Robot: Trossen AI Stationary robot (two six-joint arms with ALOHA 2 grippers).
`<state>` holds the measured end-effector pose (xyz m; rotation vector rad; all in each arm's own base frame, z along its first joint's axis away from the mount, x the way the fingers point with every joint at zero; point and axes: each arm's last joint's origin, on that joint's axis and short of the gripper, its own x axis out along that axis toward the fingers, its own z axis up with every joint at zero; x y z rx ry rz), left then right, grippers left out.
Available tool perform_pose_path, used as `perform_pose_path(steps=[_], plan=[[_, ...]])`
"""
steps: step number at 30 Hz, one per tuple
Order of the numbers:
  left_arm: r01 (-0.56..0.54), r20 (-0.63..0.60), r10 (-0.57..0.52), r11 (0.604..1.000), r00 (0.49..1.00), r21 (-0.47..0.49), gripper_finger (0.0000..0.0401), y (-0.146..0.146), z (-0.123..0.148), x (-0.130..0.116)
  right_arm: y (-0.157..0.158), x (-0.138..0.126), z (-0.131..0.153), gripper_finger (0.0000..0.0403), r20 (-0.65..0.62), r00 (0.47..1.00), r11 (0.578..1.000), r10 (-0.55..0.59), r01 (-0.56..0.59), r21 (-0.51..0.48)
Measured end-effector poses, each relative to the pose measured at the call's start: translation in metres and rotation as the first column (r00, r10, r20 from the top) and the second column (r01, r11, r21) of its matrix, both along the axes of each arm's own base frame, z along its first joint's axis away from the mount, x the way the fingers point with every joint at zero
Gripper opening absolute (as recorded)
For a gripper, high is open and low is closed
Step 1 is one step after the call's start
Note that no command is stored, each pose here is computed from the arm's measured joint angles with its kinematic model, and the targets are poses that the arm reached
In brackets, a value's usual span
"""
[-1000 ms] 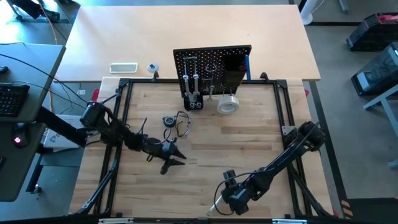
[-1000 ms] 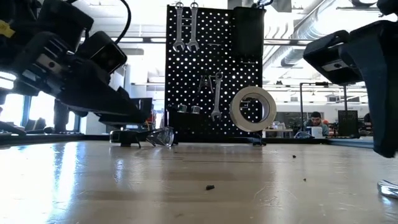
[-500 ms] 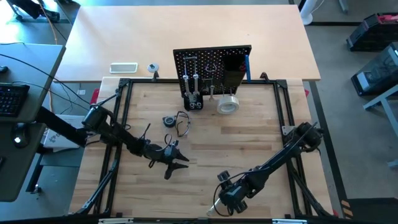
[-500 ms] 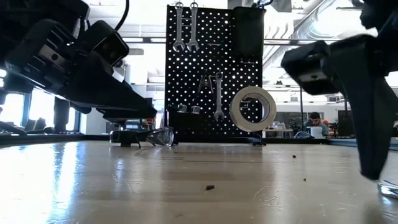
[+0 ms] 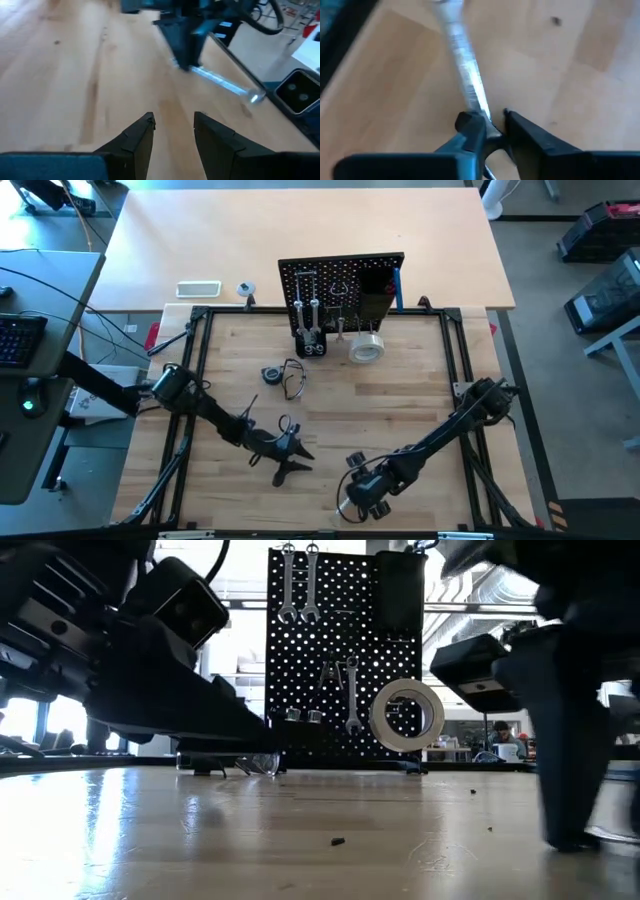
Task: Hang tools onto peg board
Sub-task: Hang the wrench on the pegboard
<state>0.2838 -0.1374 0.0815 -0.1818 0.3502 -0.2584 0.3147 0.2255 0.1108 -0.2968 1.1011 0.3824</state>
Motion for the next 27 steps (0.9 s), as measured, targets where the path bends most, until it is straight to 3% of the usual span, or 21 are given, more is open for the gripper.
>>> perform_pose_path(steps=[8,15,27], plan=[[0.031,-0.020,-0.031,1.000,0.999,0.002,0.0133,-0.006,-0.002,0.006,-0.024,0.009,-0.002,0.0004,-0.014,0.987,0.985,-0.160,0.159,-0.059],[0.015,-0.089,-0.012,0.999,0.996,0.038,0.0133,-0.002,-0.009,0.004,-0.055,0.023,-0.003,0.0003,-0.029,0.960,0.958,-0.278,0.275,-0.085],[-0.050,-0.120,0.062,0.994,0.991,0.099,0.0133,0.014,-0.011,0.009,-0.093,0.038,-0.004,0.0001,-0.035,0.933,0.930,-0.357,0.352,-0.105]])
